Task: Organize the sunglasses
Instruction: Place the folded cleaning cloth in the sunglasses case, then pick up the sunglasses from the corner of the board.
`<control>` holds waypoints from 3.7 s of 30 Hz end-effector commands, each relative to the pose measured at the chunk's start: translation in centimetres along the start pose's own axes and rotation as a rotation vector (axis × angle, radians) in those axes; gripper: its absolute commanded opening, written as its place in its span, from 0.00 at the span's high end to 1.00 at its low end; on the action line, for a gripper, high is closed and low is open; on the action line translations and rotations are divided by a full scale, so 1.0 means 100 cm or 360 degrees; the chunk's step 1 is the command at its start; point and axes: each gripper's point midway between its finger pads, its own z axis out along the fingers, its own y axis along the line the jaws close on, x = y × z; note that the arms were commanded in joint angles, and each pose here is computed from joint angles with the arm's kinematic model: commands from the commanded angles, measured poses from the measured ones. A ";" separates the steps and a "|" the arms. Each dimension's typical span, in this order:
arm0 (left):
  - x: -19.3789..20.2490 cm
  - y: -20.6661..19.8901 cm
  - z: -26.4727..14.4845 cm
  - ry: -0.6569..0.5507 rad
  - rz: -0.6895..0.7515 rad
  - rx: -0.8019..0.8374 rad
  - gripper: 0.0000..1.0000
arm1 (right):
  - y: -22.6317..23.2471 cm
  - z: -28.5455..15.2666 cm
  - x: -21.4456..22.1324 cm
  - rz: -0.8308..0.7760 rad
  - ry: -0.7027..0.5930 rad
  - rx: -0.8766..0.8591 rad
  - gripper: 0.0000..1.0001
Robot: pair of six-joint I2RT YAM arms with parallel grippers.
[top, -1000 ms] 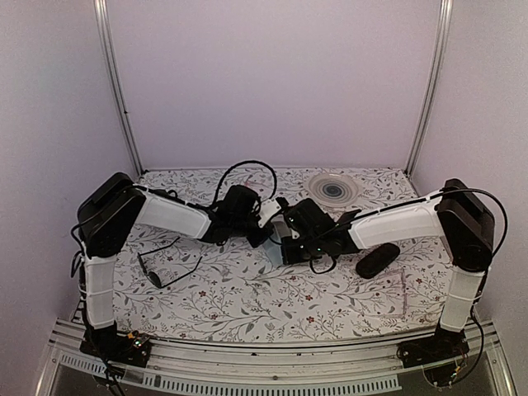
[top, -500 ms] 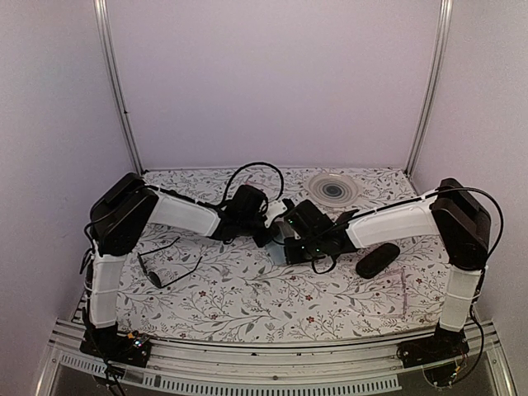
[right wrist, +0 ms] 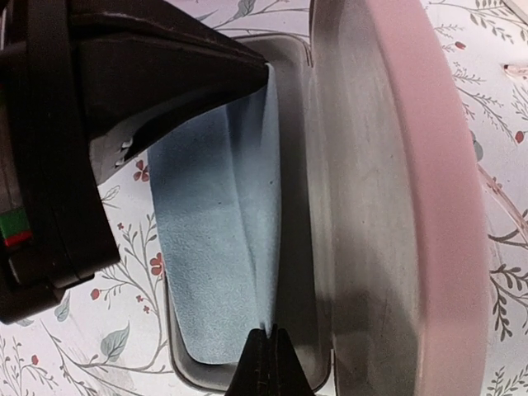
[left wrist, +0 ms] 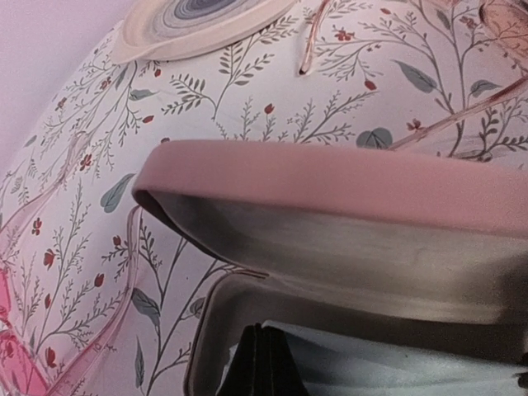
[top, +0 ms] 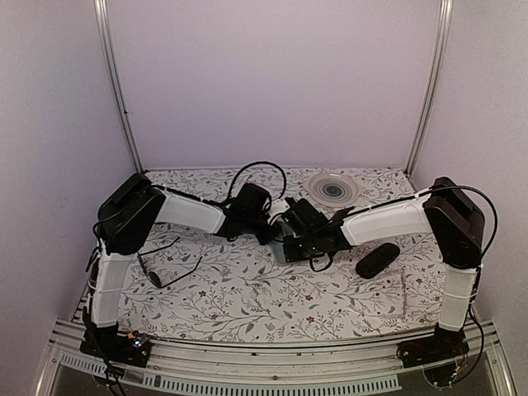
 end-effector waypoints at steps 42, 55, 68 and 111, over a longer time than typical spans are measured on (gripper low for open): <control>-0.074 0.032 -0.155 -0.0321 -0.0139 -0.0177 0.22 | 0.050 -0.149 -0.078 0.0086 -0.0294 -0.0406 0.37; 0.051 0.091 -0.254 0.0025 -0.1230 -0.0574 0.01 | 0.002 -0.173 -0.081 0.0137 -0.0503 -0.0169 0.34; 0.183 0.048 -0.319 0.0565 -0.2020 -0.0963 0.28 | -0.080 -0.147 -0.058 0.0163 -0.0654 0.0270 0.01; 0.253 0.011 -0.311 0.0789 -0.2159 -0.1023 0.96 | -0.099 -0.108 -0.030 0.0127 -0.0637 0.0222 0.01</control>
